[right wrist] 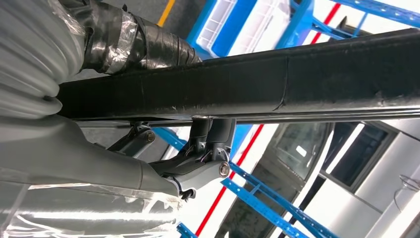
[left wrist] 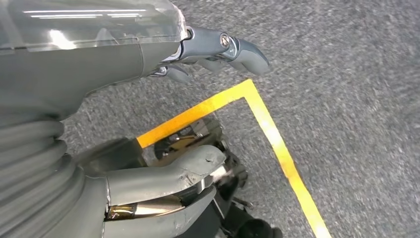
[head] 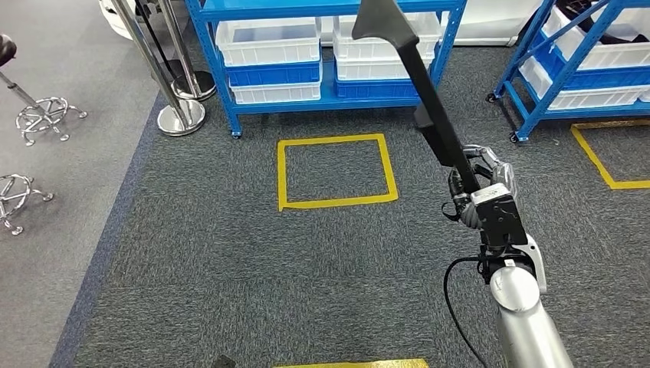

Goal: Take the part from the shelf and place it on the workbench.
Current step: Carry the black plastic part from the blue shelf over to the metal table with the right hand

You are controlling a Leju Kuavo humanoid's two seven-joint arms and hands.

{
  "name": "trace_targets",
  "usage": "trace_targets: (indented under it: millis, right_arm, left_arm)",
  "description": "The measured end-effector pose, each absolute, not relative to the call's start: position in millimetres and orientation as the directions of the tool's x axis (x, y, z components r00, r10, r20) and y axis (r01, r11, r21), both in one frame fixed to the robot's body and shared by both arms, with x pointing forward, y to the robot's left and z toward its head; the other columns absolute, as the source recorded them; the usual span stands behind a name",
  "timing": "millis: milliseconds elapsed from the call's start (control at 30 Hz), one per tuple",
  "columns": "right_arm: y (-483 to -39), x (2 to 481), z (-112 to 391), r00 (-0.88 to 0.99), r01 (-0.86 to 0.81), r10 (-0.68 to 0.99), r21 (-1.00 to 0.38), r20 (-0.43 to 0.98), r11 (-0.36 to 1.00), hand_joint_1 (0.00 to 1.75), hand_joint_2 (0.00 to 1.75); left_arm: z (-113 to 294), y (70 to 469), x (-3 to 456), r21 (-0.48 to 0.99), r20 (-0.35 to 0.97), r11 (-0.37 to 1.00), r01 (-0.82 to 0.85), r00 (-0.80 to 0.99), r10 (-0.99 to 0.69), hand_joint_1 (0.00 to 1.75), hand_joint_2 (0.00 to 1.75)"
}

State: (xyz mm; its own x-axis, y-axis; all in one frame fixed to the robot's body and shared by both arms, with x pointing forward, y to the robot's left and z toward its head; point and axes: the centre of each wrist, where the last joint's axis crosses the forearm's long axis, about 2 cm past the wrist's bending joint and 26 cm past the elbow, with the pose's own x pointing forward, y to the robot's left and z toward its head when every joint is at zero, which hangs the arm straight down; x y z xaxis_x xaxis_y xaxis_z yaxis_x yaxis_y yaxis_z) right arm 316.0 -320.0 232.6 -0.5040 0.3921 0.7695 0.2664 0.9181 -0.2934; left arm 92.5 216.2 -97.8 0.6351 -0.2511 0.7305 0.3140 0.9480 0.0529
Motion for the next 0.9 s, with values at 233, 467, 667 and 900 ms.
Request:
trace_targets:
  millis: [233,467,667,900]
  right_arm:
    - [-323,315,226,-0.484,0.27,0.414,-0.318,0.771,0.909,1.75,1.75]
    - [-325,314,225,-0.486,0.254,0.393,-0.304,0.781,0.918,1.75,1.75]
    - [-327,311,223,-0.487,0.265,0.394,-0.297,0.78,0.917,1.75,1.75]
    - [-338,306,222,-0.473,0.317,0.409,-0.282,0.78,0.905,1.75,1.75]
  left_arm:
    - [-98,216,92,0.052,0.73,0.95,0.307,0.638,-0.246,0.0,1.75]
    - [-98,215,90,0.051,0.726,0.951,0.304,0.643,-0.244,0.0,1.75]
    - [-98,216,90,0.053,0.727,0.953,0.299,0.643,-0.242,0.0,1.75]
    - [-99,217,88,0.053,0.724,0.958,0.283,0.65,-0.232,0.0,1.75]
